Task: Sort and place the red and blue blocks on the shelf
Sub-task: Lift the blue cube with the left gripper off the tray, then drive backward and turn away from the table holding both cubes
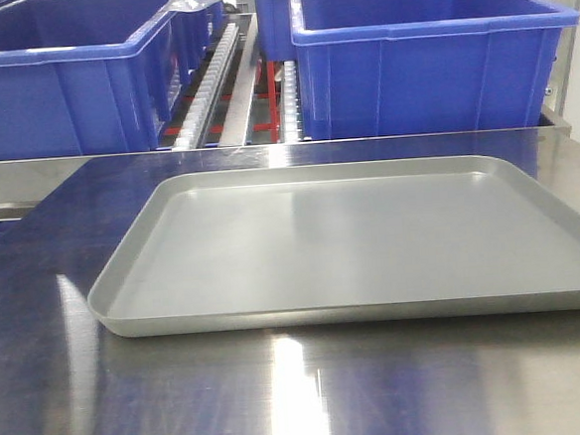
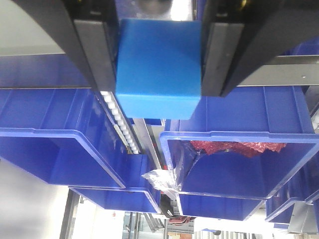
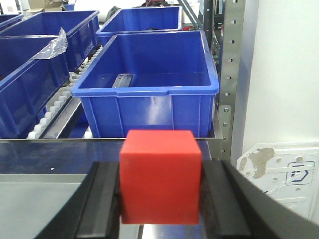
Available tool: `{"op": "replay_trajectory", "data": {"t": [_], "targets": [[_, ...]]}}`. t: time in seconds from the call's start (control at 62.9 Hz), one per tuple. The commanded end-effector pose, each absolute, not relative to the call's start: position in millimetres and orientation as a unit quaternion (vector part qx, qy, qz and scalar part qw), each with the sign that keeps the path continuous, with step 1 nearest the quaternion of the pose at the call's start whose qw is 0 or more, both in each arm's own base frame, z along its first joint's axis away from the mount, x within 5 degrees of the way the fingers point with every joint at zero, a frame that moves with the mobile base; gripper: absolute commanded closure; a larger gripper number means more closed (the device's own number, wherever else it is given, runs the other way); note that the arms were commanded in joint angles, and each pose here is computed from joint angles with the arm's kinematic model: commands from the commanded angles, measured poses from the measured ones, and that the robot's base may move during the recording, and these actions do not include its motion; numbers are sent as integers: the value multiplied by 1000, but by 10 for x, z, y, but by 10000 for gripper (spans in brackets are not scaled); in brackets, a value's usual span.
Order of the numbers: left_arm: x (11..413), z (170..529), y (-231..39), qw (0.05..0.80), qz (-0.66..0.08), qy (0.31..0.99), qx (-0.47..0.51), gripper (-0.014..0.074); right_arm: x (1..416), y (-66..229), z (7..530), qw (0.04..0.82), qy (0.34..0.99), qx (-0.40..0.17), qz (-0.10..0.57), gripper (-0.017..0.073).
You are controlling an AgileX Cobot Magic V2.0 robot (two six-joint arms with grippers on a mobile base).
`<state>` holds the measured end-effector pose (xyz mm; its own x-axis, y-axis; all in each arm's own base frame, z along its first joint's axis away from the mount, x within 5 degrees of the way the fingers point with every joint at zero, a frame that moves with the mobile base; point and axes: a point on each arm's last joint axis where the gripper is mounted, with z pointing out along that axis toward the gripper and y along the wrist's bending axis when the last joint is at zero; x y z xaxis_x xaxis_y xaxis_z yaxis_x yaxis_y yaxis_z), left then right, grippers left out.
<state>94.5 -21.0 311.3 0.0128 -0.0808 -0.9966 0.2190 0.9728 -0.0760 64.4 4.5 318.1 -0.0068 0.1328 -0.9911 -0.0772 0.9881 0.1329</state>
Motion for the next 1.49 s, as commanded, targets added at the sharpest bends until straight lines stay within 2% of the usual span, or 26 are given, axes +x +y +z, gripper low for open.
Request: {"op": "replay_trajectory", "data": {"t": [0.0, 1.478], "targets": [[934, 3295, -200, 750, -113, 650, 40, 273, 633, 43, 3347, 743, 666, 12, 68, 187], [933, 3295, -202, 750, -113, 650, 41, 273, 633, 43, 3347, 743, 666, 12, 68, 187]]}}
